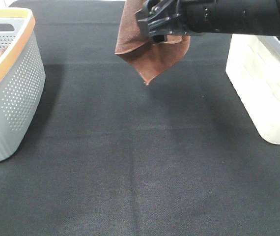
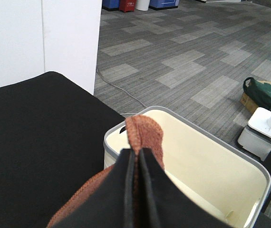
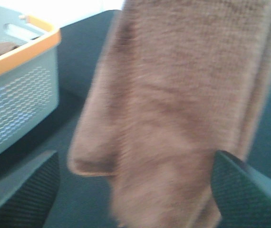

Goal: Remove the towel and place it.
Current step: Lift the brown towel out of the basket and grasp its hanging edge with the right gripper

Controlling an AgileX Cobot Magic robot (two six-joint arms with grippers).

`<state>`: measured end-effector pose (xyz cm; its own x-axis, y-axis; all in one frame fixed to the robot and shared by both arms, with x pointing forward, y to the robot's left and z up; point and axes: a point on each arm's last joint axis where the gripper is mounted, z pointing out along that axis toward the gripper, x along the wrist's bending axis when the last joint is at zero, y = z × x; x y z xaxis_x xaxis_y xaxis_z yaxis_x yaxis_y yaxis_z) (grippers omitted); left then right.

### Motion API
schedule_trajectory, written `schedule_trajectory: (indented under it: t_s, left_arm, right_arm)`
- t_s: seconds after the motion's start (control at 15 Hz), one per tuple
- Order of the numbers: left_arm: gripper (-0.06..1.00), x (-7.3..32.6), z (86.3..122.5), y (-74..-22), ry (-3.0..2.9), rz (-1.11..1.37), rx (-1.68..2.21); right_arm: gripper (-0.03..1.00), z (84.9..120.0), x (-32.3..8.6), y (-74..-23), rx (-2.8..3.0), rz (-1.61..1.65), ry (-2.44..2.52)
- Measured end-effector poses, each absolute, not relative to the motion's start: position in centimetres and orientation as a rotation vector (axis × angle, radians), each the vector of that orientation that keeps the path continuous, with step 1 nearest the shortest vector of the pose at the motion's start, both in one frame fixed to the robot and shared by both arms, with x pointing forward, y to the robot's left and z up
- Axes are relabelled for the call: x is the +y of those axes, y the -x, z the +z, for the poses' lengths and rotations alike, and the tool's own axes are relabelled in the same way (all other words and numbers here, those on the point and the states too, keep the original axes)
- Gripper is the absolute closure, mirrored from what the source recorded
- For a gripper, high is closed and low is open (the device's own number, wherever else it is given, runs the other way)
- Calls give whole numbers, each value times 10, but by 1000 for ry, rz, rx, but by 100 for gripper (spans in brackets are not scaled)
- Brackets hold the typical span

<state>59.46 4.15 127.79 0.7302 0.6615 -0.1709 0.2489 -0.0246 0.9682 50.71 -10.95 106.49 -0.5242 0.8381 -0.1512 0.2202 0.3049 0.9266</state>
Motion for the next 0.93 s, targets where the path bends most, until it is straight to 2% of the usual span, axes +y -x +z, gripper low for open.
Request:
schedule_trajectory:
  t_s: [0.93]
  left_arm:
    - [94, 37, 1281, -590, -1563, 285, 744]
  right_arm:
    - [15, 1062, -124, -512, 1870, 1051, -1012]
